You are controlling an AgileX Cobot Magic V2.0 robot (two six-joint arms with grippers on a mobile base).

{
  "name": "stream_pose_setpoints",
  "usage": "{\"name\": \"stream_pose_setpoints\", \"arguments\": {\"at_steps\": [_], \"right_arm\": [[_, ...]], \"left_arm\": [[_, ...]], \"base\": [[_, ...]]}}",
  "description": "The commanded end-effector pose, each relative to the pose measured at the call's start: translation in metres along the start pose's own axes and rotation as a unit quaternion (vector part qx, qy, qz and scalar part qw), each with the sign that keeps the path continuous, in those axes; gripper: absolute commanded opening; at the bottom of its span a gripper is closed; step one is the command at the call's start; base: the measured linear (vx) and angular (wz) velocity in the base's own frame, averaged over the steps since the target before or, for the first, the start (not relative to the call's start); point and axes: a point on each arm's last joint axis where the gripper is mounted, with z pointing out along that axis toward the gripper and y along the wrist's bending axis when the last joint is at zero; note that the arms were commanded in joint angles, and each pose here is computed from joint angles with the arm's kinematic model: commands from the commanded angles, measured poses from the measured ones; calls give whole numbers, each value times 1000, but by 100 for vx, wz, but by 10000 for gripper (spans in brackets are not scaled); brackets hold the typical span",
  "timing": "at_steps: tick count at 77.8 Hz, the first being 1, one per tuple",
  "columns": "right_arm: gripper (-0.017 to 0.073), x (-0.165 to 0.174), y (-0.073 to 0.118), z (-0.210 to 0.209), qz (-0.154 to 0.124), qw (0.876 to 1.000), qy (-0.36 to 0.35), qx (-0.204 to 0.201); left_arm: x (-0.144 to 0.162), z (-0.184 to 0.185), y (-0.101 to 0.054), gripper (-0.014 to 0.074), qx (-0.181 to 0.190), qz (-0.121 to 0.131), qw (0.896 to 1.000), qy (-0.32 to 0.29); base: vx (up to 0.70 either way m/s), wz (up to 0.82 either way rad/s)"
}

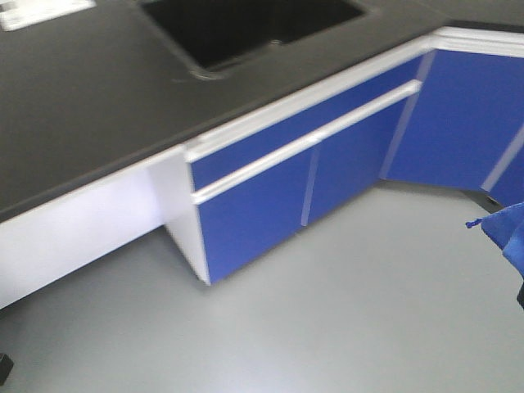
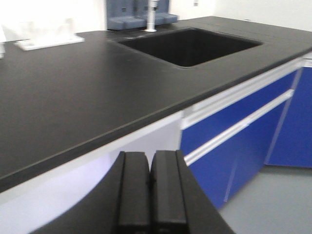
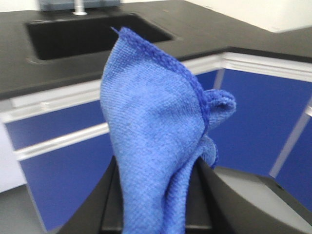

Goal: Wipe right workspace with blue cloth
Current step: 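Drive the base to the other bench holding the cloth in the right gripper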

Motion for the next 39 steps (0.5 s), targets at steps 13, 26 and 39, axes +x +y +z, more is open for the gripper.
{"name": "stream_pose_setpoints", "arguments": {"at_steps": [13, 26, 39], "right_arm": [[0, -16, -3, -3, -3, 999, -51, 16], [0, -16, -3, -3, -3, 999, -51, 16], [0, -16, -3, -3, -3, 999, -51, 16]], "left_arm": [[-16, -3, -1, -6, 0, -2, 998, -57], [-16, -3, -1, -6, 0, -2, 998, -57], [-16, -3, -1, -6, 0, -2, 998, -57]], "base": [[-21, -64], [-18, -70], [-16, -78]]}}
